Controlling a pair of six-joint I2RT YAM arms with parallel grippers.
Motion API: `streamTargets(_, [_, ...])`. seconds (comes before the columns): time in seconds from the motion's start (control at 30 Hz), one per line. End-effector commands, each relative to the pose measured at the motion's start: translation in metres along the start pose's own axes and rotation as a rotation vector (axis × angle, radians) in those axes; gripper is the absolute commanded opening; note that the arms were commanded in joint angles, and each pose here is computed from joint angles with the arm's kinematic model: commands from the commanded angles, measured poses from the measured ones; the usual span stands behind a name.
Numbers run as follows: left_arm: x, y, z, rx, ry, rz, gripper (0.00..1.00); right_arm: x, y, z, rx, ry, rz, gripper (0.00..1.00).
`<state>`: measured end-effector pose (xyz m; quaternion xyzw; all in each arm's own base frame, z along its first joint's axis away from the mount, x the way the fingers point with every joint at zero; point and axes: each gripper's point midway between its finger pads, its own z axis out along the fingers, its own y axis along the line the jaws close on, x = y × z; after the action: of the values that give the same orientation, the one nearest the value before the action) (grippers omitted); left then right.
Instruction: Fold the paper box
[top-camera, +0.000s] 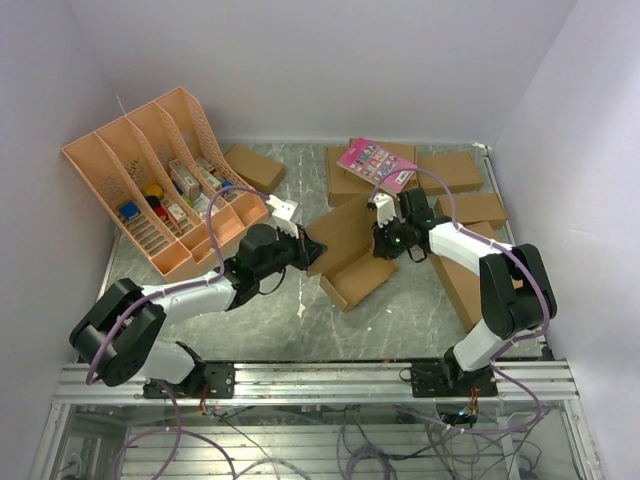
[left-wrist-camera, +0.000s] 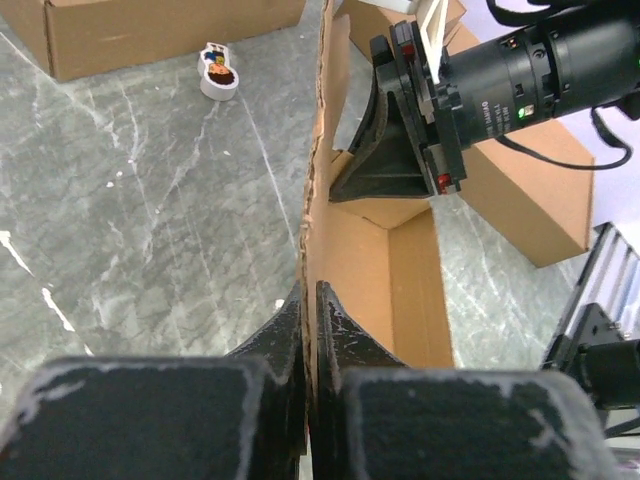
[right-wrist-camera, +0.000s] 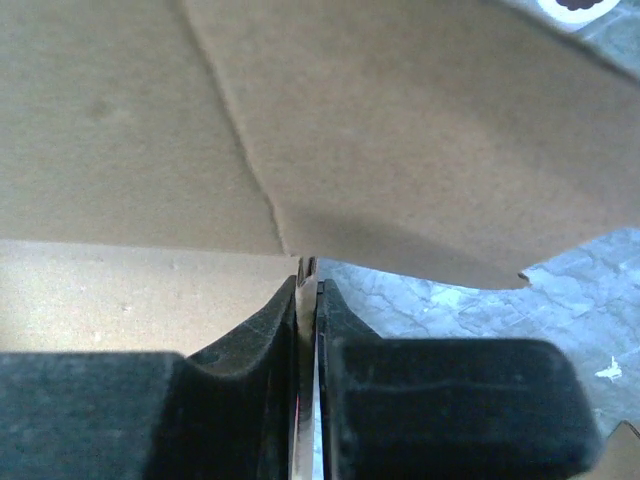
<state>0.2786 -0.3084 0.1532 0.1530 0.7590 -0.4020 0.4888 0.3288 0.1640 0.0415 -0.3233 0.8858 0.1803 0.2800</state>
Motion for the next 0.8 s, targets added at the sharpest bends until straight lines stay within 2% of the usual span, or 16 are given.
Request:
streamTargets(0.0, [-0.007,0.007,0.004,-0.039,-0.013,0.105,0.07,-0.019,0.003,-0.013,-0.036,-0.049,-0.040,0.16])
streamTargets(0.03, [-0.007,0.008,0.003,-0.044,-0.011,0.131,0.07,-0.020,0.001,-0.017,-0.042,-0.055,-0.044,0.25])
streamTargets(0.17, [-0.006,0.013,-0.003,-0.061,-0.011,0.191,0.07,-0.028,-0.002,-0.043,-0.098,-0.118,-0.091,0.44])
streamTargets(0.3, [-0.006,0.014,-0.007,-0.057,-0.017,0.228,0.07,-0.038,0.004,-0.074,-0.133,-0.209,-0.187,0.57])
streamTargets(0.37, [-0.005,0.014,-0.009,-0.054,-0.017,0.239,0.07,-0.040,0.024,-0.087,-0.219,-0.256,-0.291,0.59])
streamTargets(0.47, [-0.003,0.014,-0.010,-0.045,-0.015,0.254,0.07,-0.025,0.081,-0.105,-0.494,-0.360,-0.594,0.58])
streamTargets(0.5, [-0.002,0.015,-0.010,-0.046,-0.014,0.260,0.07,0.000,0.107,-0.110,-0.617,-0.368,-0.714,0.59])
streamTargets(0.57, [-0.002,0.015,-0.011,-0.041,-0.017,0.273,0.07,0.035,0.137,-0.108,-0.753,-0.396,-1.000,0.60])
streamTargets(0.63, [-0.002,0.013,-0.012,-0.034,-0.023,0.285,0.07,0.056,0.153,-0.092,-0.838,-0.320,-1.112,0.50])
streamTargets(0.7, [-0.002,0.011,-0.013,-0.024,-0.026,0.291,0.07,0.075,0.166,-0.077,-0.908,-0.211,-1.163,0.32])
streamTargets(0.77, [-0.001,0.009,-0.013,-0.013,-0.028,0.296,0.07,0.080,0.173,-0.064,-0.905,-0.161,-1.204,0.20])
